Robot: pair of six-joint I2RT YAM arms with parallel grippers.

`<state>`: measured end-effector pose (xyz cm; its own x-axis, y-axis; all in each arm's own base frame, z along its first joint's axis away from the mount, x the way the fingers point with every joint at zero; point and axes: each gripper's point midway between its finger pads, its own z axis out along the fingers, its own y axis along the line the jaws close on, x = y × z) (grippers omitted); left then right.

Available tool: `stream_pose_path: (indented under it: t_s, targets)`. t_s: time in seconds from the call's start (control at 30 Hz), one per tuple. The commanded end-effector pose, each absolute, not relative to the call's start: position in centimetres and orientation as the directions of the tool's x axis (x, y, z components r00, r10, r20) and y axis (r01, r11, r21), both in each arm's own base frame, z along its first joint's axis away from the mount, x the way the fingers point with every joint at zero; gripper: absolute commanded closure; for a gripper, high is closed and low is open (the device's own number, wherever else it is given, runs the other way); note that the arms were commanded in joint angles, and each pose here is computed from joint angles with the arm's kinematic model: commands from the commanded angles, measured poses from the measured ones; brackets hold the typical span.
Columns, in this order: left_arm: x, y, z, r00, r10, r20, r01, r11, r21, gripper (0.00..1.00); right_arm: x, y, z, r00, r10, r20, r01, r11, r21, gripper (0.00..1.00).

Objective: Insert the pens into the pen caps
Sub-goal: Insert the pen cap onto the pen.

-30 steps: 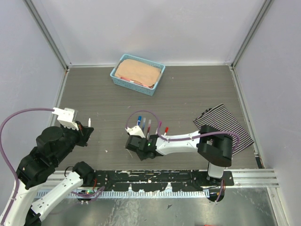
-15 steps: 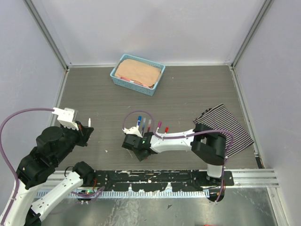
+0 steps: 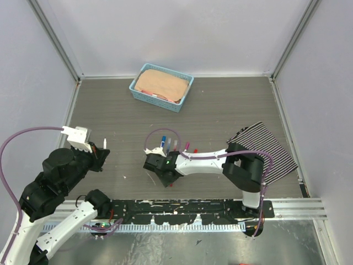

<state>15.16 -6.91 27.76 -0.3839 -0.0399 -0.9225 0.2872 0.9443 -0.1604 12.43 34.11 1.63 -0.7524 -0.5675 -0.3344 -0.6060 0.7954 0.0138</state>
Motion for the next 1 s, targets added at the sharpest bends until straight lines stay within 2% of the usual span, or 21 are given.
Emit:
stream_pose_path:
  t_s: [0.0, 0.07, 0.17, 0.37, 0.6, 0.97]
  targets:
    - [15.6, -7.2, 27.7, -0.376, -0.048, -0.925, 0.283, 0.945, -0.164, 1.00, 12.5, 34.6, 1.5, -0.747, -0.582, -0.322, -0.620, 0.784, 0.021, 0.73]
    - [15.6, -7.2, 27.7, -0.376, -0.048, -0.925, 0.284, 0.945, -0.164, 1.00, 12.3, 34.5, 1.3, -0.749, -0.587, -0.307, -0.622, 0.783, 0.019, 0.75]
    - [15.7, -7.2, 27.5, -0.379, -0.045, -0.924, 0.285, 0.945, -0.163, 1.00, 12.2, 34.2, 1.4, -0.750, -0.590, -0.298, -0.621, 0.783, 0.012, 0.86]
    - [15.9, -8.4, 27.1, -0.406, -0.023, -0.913, 0.324, 0.931, -0.168, 1.00, 12.7, 34.3, 4.1, -0.740, -0.576, -0.348, -0.624, 0.781, 0.033, 1.00]
    - [16.1, -8.7, 26.7, -0.435, -0.009, -0.900, 0.319, 0.934, -0.164, 1.00, 13.6, 31.6, 4.3, -0.760, -0.559, -0.332, -0.595, 0.804, 0.006, 0.99]
    - [16.3, -8.4, 26.6, -0.429, -0.022, -0.903, 0.302, 0.938, -0.167, 1.00, 13.8, 31.0, 2.3, -0.772, -0.559, -0.302, -0.576, 0.817, -0.037, 0.90]
